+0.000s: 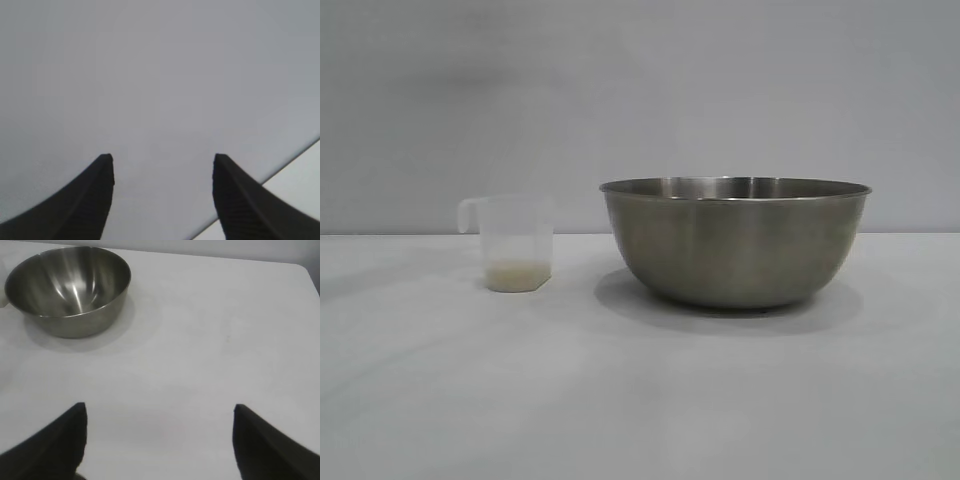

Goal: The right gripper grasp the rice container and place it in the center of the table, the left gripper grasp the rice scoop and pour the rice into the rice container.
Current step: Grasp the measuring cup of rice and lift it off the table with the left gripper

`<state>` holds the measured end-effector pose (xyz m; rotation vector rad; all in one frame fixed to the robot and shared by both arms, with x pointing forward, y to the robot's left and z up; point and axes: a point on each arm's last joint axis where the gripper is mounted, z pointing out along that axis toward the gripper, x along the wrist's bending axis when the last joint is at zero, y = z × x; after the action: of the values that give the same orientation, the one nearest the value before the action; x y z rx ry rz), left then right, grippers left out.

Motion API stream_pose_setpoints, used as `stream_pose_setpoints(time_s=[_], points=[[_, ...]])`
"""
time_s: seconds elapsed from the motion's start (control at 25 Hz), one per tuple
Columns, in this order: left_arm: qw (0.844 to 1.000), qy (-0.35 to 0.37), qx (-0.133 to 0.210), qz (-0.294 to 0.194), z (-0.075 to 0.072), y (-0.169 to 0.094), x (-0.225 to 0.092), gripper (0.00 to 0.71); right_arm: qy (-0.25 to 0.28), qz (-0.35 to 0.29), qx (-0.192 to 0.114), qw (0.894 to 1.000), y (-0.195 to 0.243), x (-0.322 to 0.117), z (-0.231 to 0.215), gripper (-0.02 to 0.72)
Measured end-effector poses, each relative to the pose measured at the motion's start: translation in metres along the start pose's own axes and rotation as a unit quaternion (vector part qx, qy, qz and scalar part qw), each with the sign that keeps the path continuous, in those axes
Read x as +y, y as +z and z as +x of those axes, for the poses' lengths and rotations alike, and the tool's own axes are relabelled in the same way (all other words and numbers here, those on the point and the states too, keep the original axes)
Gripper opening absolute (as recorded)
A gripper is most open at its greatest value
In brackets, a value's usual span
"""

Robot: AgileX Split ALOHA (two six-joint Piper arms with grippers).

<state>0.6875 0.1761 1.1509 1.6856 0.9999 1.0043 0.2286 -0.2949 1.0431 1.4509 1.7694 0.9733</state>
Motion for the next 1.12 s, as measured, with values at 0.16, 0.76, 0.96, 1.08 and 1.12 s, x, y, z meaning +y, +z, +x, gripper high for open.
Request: stream_pose_setpoints(time_s=[0.16, 0.76, 0.96, 1.08, 1.12], points=[[0.999, -0.037, 0.01, -0.002, -0.008, 0.003, -0.005, 0.382, 0.001, 0.0, 0.0, 1.0, 0.0, 0.0, 0.0, 0.545], [1.0, -0.026, 0.006, -0.008, -0.02, -0.006, -0.06, 0.382, 0.001, 0.0, 0.0, 1.0, 0.0, 0.0, 0.0, 0.545], [0.999, -0.036, 0.004, -0.004, -0.021, -0.019, -0.09, 0.382, 0.001, 0.0, 0.0, 1.0, 0.0, 0.0, 0.0, 0.545], [0.999, -0.031, -0.003, -0.013, -0.024, -0.029, -0.101, 0.382, 0.001, 0.0, 0.0, 1.0, 0.0, 0.0, 0.0, 0.545], [0.999, -0.032, -0.005, -0.016, -0.026, -0.031, -0.106, 0.382, 0.001, 0.0, 0.0, 1.0, 0.0, 0.0, 0.0, 0.545]])
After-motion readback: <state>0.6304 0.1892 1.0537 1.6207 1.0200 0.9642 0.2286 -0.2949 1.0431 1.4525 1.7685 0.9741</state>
